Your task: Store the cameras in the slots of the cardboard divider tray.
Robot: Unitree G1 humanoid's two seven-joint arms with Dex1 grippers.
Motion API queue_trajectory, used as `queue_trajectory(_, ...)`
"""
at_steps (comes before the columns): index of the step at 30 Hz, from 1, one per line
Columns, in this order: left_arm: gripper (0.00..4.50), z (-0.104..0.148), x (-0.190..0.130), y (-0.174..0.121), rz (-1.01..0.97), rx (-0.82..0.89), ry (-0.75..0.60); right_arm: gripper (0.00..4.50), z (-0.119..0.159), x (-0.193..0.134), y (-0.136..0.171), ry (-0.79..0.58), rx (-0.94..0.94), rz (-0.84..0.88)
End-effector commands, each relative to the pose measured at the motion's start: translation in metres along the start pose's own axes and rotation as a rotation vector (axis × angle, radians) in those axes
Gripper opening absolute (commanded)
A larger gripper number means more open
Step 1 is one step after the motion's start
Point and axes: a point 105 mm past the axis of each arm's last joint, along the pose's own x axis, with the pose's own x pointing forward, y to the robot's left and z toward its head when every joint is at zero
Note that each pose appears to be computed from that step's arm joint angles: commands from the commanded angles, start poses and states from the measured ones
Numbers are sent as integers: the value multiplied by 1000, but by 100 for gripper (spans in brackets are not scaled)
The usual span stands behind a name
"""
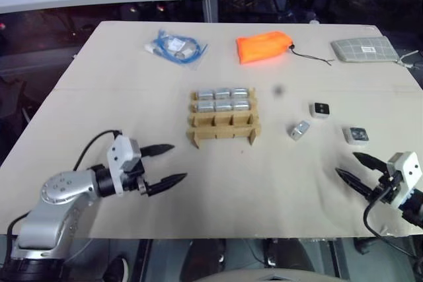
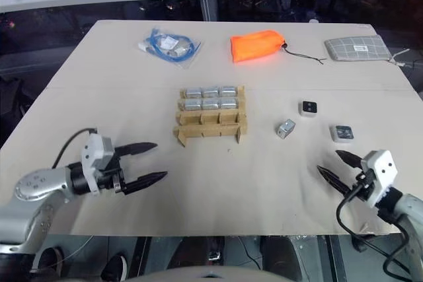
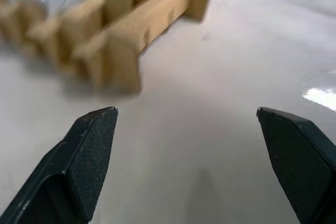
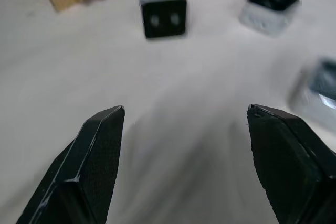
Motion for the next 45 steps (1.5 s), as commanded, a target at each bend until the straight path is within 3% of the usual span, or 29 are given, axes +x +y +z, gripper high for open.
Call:
queue_trajectory(1, 446, 29, -6, 1, -63, 85, -4, 372, 19, 26, 8, -31, -34, 6)
queue_trajectory(11, 446, 62, -15, 2, -146, 167, 49, 372, 42, 75, 16, 33, -44, 63)
queue_trajectory(16, 446, 73, -17, 4, -133, 183, 41, 372, 53, 77, 13, 103, -24, 41)
queue_trajectory(21, 446, 77, -15, 2, -161, 180, 36, 372, 41, 68, 12, 265, 79, -89)
queue_trajectory(26, 446, 91, -15, 10, -197, 217, 18, 372, 49, 94, 33, 203, 267, -211)
queue_trajectory(31, 446, 96, -19, 18, -220, 230, 31, 372, 40, 112, 49, 177, 325, -323)
queue_trajectory(38, 446, 93, -13, 18, -263, 237, 37, 372, 30, 117, 37, 162, 247, -572)
queue_trajectory(45, 446, 90, -14, 19, -261, 231, 37, 372, 47, 120, 34, 66, 269, -647)
